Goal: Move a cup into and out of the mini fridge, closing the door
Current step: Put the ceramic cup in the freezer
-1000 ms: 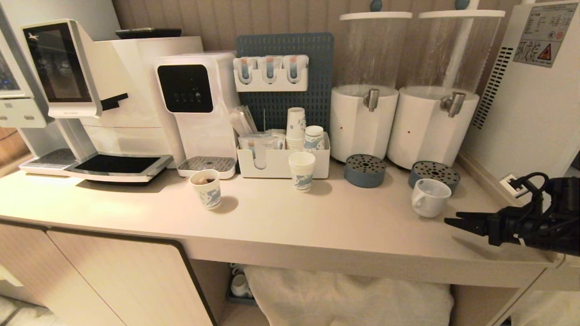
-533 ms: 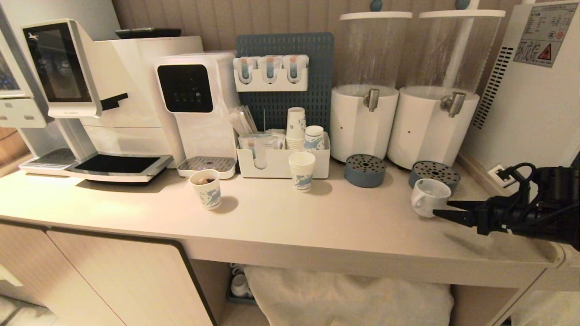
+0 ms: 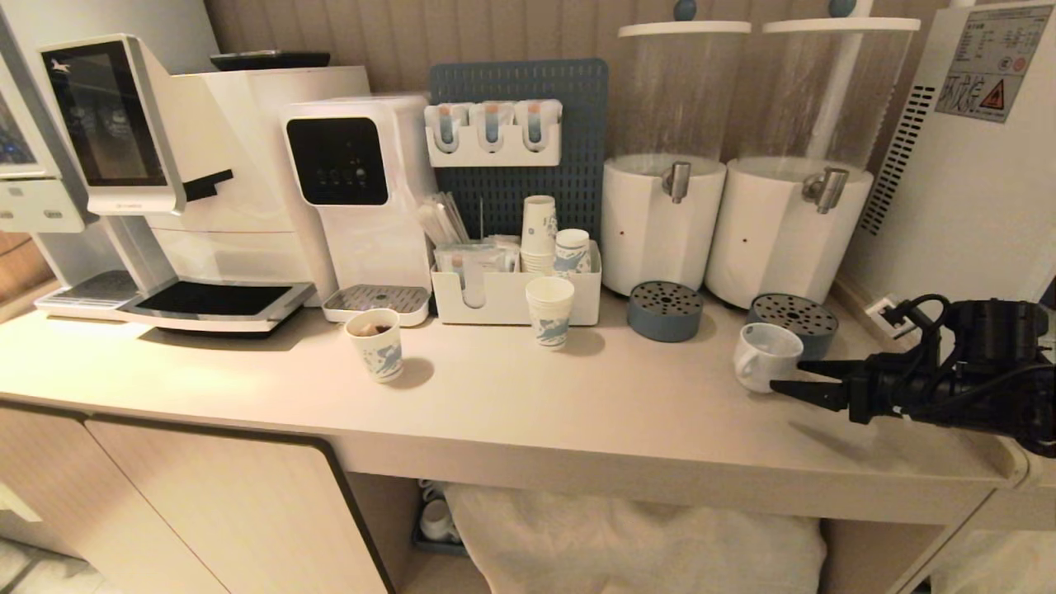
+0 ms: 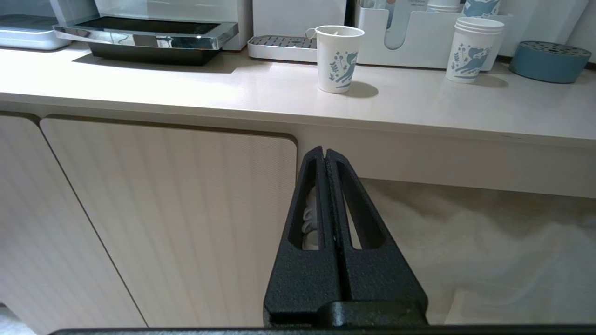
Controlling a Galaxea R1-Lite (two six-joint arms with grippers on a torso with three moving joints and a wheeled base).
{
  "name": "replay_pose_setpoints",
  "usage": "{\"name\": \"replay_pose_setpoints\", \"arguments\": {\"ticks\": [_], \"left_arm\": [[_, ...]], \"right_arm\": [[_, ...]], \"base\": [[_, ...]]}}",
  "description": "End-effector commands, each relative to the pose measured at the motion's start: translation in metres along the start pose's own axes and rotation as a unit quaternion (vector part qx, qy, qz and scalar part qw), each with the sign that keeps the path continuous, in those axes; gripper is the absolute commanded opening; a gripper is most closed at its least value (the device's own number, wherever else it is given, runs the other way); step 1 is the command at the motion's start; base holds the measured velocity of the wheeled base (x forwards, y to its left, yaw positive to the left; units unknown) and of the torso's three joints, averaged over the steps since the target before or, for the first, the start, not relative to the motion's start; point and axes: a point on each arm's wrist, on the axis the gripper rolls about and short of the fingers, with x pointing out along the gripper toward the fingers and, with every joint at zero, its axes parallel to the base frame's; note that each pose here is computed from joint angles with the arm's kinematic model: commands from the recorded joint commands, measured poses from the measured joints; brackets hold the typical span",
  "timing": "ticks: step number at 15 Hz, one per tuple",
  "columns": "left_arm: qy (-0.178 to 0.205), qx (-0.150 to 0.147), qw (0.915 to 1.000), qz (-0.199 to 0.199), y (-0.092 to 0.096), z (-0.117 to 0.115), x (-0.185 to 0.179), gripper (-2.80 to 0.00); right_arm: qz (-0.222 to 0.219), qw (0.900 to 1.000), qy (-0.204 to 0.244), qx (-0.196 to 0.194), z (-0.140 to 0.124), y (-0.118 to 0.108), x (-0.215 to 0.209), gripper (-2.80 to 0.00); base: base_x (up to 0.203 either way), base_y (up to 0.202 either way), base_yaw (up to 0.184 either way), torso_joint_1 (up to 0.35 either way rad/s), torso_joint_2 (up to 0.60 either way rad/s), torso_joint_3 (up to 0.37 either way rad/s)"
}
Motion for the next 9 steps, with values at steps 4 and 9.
{"name": "replay_pose_setpoints", "arguments": {"ticks": [4,9], "left_arm": [[0.017,-0.005,0.9998,0.001,0.001,-0.011,0.002,-2.80],[0.014,-0.005,0.9999,0.001,0.001,-0.011,0.002,-2.80]], "right_arm": [[0.002,1.000,-0.003,-0.004,0.001,-0.012,0.010,0.00],[0.003,1.000,-0.008,-0.009,0.008,-0.020,0.016,0.00]], "base": [[0.000,0.000,0.000,0.000,0.00,0.000],[0.000,0.000,0.000,0.000,0.00,0.000]]}}
